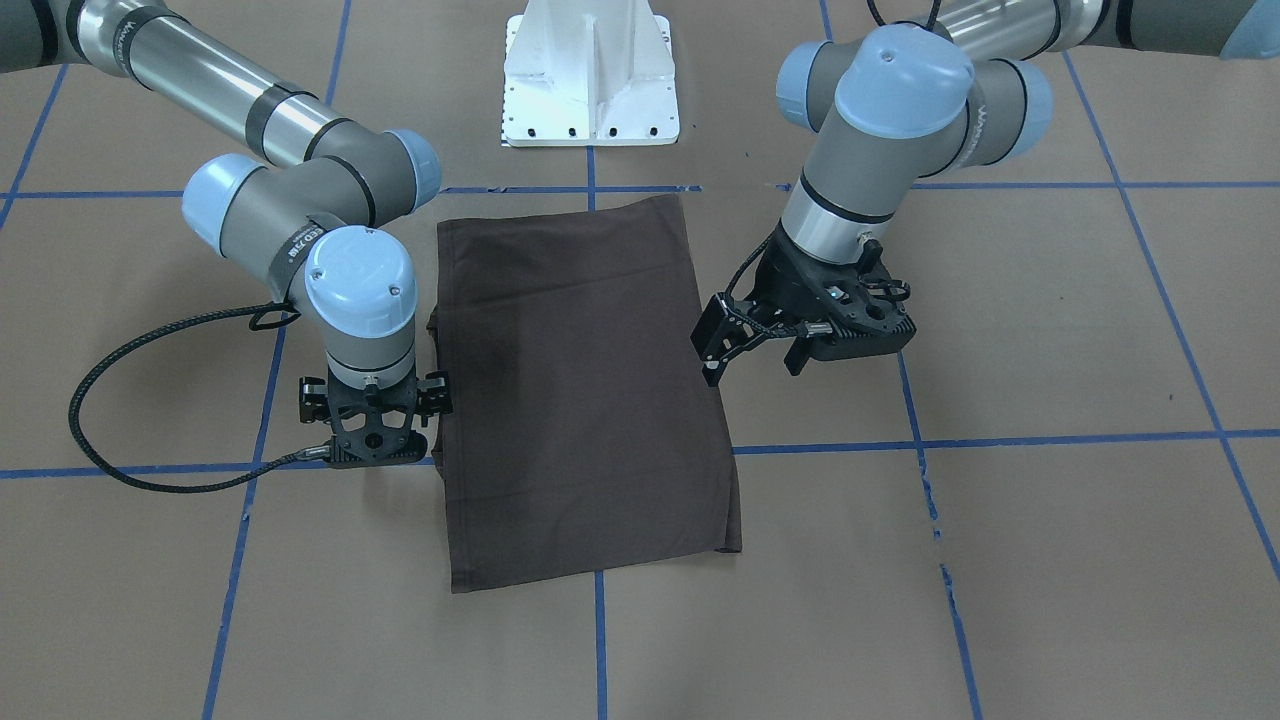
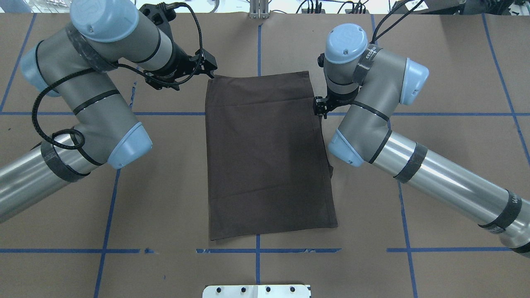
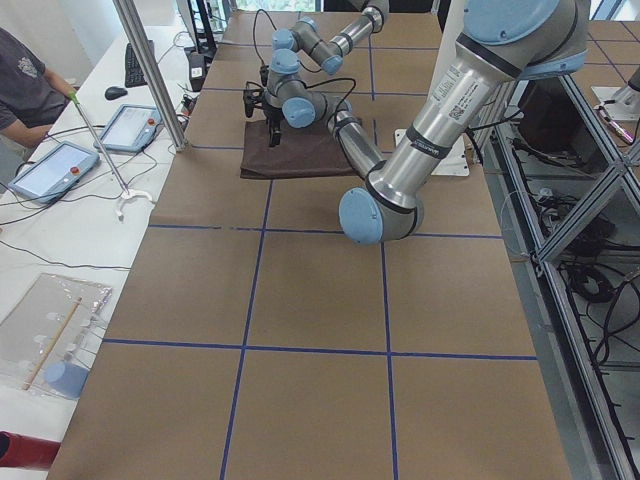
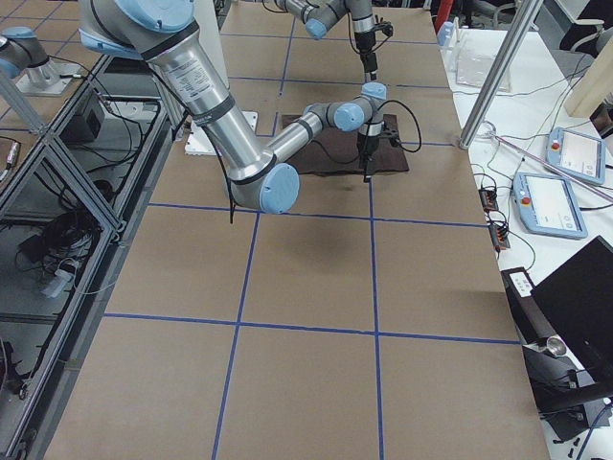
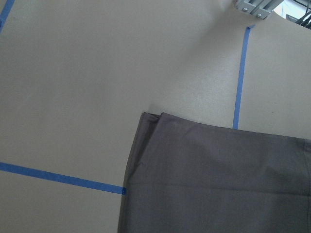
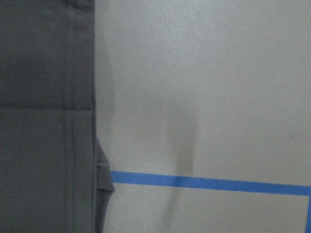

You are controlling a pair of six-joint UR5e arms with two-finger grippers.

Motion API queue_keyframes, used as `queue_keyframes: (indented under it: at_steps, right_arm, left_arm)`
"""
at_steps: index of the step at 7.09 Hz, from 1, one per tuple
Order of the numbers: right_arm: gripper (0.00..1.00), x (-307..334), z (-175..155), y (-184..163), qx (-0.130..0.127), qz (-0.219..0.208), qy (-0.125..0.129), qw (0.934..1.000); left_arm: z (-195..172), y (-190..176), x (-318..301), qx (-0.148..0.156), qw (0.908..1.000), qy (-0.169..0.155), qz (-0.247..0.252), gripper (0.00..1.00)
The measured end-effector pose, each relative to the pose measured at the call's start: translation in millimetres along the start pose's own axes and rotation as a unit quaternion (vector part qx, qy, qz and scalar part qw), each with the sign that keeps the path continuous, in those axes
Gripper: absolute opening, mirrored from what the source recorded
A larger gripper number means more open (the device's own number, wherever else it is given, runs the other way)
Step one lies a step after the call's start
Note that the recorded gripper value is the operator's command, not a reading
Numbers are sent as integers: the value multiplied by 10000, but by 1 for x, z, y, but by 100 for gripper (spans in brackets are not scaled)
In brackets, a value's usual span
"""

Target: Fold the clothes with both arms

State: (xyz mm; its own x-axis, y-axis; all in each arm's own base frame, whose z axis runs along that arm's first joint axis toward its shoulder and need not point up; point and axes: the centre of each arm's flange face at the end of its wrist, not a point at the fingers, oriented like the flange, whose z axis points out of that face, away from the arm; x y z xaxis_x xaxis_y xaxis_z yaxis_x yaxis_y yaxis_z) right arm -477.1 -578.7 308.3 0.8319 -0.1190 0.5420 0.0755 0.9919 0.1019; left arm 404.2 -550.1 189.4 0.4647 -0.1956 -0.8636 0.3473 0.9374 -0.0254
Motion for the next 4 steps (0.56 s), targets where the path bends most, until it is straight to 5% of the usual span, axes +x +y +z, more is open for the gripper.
queue_keyframes:
  at_steps: [2,4]
  right_arm:
    - [100,-9,-29,2,129,-58,-591,9982]
    - [100,6,-53,44,169,37,-1027,9946]
  left_arm:
    - [-4,27,-2,-265,9991,134,-299,100]
    - [7,102,-18,-836,9907,327,-1025,100]
